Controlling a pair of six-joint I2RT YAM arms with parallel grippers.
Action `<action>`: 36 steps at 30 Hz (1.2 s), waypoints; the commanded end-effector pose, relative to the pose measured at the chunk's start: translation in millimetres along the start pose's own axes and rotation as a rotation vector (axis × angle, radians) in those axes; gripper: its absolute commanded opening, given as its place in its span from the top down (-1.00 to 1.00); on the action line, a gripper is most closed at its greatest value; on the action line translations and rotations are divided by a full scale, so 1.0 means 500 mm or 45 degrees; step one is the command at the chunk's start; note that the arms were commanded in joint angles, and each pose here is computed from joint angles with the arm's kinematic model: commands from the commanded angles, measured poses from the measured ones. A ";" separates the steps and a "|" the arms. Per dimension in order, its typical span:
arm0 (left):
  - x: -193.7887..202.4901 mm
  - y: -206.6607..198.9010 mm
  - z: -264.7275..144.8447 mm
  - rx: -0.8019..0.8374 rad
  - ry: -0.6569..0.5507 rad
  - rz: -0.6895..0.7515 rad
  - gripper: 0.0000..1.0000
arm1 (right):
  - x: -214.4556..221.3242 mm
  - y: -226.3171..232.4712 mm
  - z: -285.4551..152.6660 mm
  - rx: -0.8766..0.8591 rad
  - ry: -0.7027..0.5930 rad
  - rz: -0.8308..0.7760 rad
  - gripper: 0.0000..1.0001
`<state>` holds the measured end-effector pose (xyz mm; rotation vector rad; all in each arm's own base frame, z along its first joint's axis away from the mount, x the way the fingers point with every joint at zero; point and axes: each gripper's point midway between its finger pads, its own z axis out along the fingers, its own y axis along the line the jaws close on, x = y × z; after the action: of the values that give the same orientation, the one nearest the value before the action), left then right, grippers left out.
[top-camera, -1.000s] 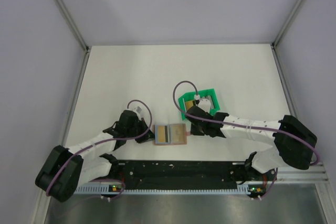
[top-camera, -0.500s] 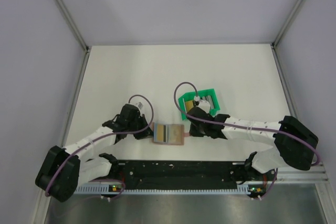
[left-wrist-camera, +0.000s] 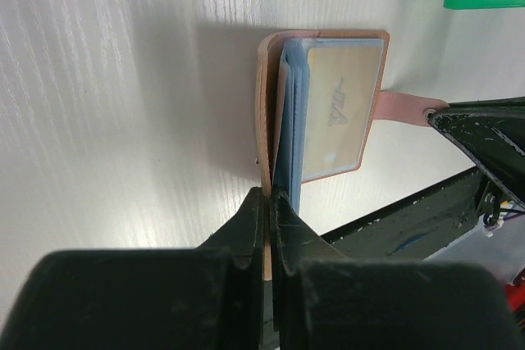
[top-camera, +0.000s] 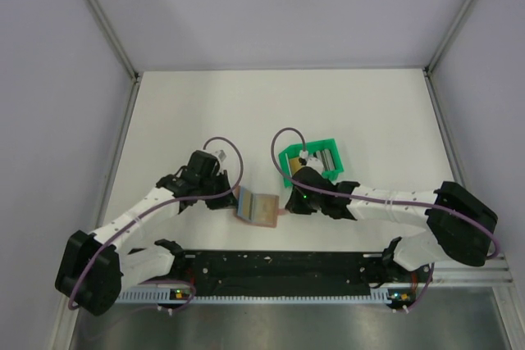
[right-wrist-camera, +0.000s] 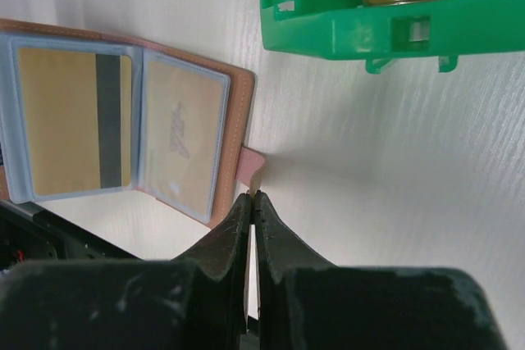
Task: Put the credit cards into the card holder
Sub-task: Close the card holder at the center of the board.
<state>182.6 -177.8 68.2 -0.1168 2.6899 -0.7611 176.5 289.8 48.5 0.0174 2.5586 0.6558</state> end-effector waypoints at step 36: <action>0.045 -0.191 0.003 0.601 0.149 0.140 0.34 | -0.010 0.033 -0.007 -0.076 -0.044 0.034 1.00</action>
<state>164.1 -248.2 108.0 0.1433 2.5540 -1.2846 174.7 302.0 54.9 0.0128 2.5415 0.7311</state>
